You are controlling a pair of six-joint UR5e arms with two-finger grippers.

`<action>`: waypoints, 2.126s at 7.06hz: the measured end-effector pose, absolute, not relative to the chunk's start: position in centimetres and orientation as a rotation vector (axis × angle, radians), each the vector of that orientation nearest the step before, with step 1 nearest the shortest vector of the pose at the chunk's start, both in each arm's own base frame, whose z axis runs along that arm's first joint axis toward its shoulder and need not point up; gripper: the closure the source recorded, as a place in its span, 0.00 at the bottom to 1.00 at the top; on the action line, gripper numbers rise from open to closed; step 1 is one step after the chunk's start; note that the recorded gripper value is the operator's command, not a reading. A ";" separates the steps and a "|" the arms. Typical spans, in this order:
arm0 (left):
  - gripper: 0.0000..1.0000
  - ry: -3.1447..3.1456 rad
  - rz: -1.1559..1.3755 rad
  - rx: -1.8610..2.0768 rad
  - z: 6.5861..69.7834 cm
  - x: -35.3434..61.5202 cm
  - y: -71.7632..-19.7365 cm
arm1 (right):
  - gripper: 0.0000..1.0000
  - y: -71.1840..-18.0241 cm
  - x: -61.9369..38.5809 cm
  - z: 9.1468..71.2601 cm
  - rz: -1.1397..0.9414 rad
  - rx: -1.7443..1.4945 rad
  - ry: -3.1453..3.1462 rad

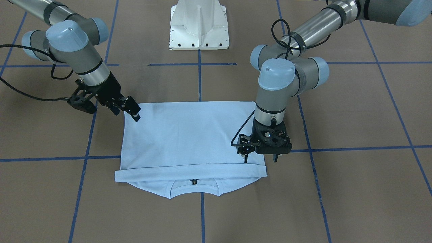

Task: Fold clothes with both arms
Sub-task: 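Release the hem and move the right gripper to the folded edge nearest the robot, then grasp the folded shirt corner with the right gripper and drag it sideways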

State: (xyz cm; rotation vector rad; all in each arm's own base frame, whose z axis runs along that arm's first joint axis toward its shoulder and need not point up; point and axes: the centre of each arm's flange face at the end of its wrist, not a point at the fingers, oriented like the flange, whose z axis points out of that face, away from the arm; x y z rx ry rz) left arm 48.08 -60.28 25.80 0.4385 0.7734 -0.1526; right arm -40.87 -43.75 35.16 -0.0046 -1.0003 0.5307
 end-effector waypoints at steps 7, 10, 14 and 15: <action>0.00 0.773 -0.152 0.434 26.2 48.2 -60.1 | 1.00 -40.5 -45.2 39.7 0.488 -0.008 -0.880; 0.00 0.785 -0.150 0.443 26.0 48.2 -60.1 | 1.00 -40.3 -45.0 39.6 0.484 -0.003 -0.886; 0.00 0.789 -0.149 0.448 26.0 48.2 -60.1 | 1.00 -33.4 -41.8 39.3 0.404 -0.033 -0.909; 0.00 0.788 -0.149 0.447 26.2 48.1 -60.0 | 1.00 -29.1 -40.2 39.5 0.351 -0.065 -0.904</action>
